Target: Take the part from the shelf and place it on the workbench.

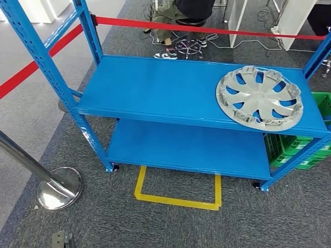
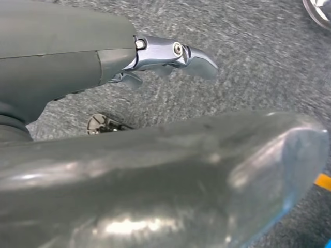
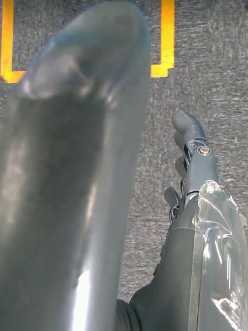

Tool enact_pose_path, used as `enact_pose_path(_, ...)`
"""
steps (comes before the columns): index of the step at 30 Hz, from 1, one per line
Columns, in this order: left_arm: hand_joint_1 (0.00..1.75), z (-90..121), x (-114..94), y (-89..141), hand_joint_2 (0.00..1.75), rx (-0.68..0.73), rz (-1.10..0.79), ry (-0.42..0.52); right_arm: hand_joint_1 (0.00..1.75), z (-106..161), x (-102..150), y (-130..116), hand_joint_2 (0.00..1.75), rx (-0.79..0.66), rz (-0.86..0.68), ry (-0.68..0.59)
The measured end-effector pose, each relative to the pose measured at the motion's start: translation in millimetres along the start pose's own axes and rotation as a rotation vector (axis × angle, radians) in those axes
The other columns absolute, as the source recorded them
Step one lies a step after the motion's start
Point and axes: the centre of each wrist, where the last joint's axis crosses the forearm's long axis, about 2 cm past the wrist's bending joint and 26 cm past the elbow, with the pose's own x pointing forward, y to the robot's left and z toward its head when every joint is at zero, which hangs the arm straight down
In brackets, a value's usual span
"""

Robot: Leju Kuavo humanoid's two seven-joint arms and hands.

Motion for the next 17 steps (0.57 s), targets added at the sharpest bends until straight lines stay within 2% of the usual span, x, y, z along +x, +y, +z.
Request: enact_pose_path(17,0.0,6.8,-5.1,-15.7,0.0,-0.028,-0.011,0.007,0.0,-1.9,1.1,-4.2,0.0,-0.004,-0.01,0.008)
